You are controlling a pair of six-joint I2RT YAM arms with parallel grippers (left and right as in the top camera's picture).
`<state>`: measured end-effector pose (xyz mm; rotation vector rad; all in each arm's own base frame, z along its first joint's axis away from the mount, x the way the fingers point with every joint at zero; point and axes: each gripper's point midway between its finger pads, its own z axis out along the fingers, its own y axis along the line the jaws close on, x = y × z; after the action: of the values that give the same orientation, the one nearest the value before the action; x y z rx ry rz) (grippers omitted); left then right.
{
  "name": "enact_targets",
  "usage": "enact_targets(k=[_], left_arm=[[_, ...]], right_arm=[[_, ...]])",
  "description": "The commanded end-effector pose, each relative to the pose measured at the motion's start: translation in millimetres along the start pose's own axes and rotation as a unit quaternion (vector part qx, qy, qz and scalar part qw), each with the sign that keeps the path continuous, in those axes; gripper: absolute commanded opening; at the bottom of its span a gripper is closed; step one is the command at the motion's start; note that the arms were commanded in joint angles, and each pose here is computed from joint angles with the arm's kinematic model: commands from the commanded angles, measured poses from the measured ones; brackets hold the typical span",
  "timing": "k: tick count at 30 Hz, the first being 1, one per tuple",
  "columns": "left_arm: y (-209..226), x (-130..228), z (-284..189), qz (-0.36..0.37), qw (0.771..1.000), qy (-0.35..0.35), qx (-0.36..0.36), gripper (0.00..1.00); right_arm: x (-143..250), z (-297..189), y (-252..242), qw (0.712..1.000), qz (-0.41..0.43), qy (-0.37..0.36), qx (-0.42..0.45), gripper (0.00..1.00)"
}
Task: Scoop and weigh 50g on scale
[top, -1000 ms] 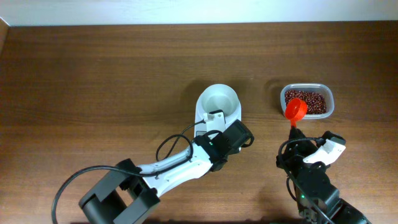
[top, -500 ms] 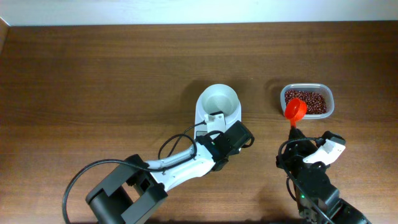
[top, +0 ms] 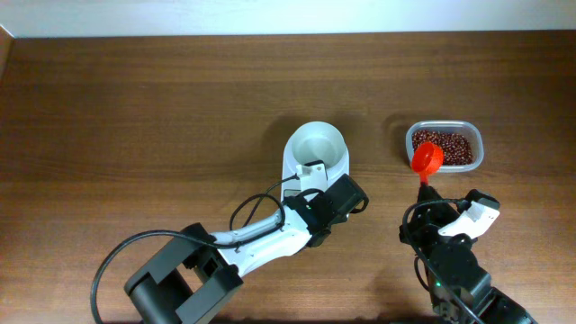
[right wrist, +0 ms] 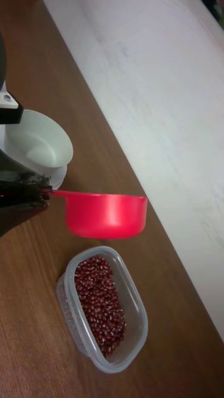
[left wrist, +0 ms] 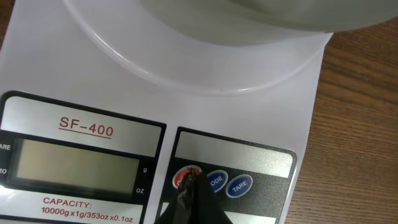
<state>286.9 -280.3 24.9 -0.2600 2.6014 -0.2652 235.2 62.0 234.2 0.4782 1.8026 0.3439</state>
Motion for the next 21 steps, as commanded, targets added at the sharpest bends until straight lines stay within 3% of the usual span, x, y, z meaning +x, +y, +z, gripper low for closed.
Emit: enact_targets(k=[1, 21], left_arm=[[0.8, -0.3, 6.2, 0.01, 1.0, -0.004, -0.01, 0.0], [8.9, -3.4, 13.0, 0.001, 1.0, -0.005, -0.023, 0.0]], right_arm=[[-7.6, -3.7, 5.8, 1.0, 0.007, -0.005, -0.011, 0.04], [-1.9, -3.8, 6.1, 1.0, 0.0, 0.009, -0.015, 0.04]])
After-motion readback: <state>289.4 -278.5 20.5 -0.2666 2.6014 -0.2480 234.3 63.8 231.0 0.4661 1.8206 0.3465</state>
